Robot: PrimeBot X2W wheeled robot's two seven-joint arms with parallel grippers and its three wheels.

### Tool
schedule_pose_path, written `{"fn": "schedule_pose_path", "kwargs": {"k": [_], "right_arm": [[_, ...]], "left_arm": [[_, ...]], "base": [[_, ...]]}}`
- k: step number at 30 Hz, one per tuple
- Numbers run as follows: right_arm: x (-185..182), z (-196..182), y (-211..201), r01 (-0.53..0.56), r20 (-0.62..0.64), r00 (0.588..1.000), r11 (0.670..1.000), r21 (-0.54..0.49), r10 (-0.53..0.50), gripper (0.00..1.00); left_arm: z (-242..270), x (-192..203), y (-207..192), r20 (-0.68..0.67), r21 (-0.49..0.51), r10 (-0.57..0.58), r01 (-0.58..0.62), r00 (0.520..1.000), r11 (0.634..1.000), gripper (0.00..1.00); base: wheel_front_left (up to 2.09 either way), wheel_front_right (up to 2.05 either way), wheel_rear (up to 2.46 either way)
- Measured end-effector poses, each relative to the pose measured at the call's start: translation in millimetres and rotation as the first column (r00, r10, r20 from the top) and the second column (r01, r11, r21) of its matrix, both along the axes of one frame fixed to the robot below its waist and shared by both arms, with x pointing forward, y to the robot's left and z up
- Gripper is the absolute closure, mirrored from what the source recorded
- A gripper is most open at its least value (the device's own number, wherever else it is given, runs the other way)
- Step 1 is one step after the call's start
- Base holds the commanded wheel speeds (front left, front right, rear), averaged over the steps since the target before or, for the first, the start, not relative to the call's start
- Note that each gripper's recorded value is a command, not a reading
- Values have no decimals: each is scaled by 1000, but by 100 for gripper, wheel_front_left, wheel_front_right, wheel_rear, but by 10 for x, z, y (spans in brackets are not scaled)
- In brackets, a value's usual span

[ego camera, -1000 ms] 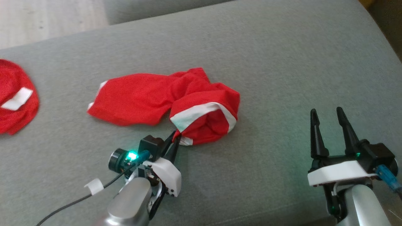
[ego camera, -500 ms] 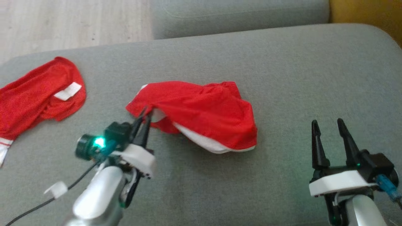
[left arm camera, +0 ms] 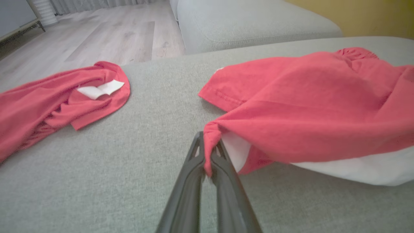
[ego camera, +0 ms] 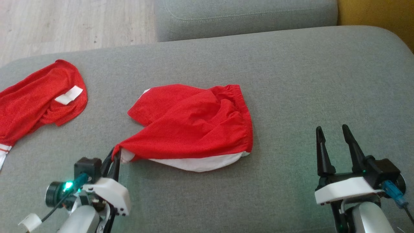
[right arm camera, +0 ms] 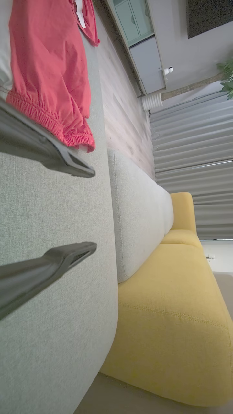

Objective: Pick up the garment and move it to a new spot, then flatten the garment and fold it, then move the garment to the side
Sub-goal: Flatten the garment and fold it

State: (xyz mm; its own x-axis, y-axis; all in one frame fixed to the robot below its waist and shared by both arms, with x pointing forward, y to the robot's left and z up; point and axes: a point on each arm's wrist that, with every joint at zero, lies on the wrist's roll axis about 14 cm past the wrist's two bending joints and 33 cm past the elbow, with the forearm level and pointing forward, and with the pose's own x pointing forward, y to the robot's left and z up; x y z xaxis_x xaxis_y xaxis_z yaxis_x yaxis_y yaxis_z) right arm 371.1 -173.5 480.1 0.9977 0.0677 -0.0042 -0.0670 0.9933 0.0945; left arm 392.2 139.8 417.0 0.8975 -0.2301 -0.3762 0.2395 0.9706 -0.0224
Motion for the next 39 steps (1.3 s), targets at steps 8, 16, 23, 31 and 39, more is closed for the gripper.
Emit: {"fn": "schedule_pose_path", "kwargs": {"k": [8, 16, 23, 31, 39], "right_arm": [[-13, -52, -19, 5, -16, 1000, 1000, -8, -5, 0], [-12, -6, -28, 7, -2, 1000, 1000, -8, -7, 0], [-14, 53, 32, -11, 16, 1000, 1000, -7, 11, 0], [-11, 167, 141, -44, 51, 998, 999, -9, 44, 0], [-46, 183, 268, -82, 57, 995, 997, -13, 83, 0]], "left_arm": [[-230, -89, 31, -68, 19, 8, -7, 998, 1000, 0], [-68, -37, 88, 11, -76, 88, -87, 996, 993, 0], [64, -180, 228, 79, -147, 176, -163, 981, 976, 0], [393, -250, 209, 184, -222, 225, -182, 957, 958, 0], [320, -543, 207, 162, -261, 273, -226, 948, 939, 0]], "base": [[0, 0, 0], [0, 0, 0], [0, 0, 0], [0, 0, 0], [0, 0, 0]]}}
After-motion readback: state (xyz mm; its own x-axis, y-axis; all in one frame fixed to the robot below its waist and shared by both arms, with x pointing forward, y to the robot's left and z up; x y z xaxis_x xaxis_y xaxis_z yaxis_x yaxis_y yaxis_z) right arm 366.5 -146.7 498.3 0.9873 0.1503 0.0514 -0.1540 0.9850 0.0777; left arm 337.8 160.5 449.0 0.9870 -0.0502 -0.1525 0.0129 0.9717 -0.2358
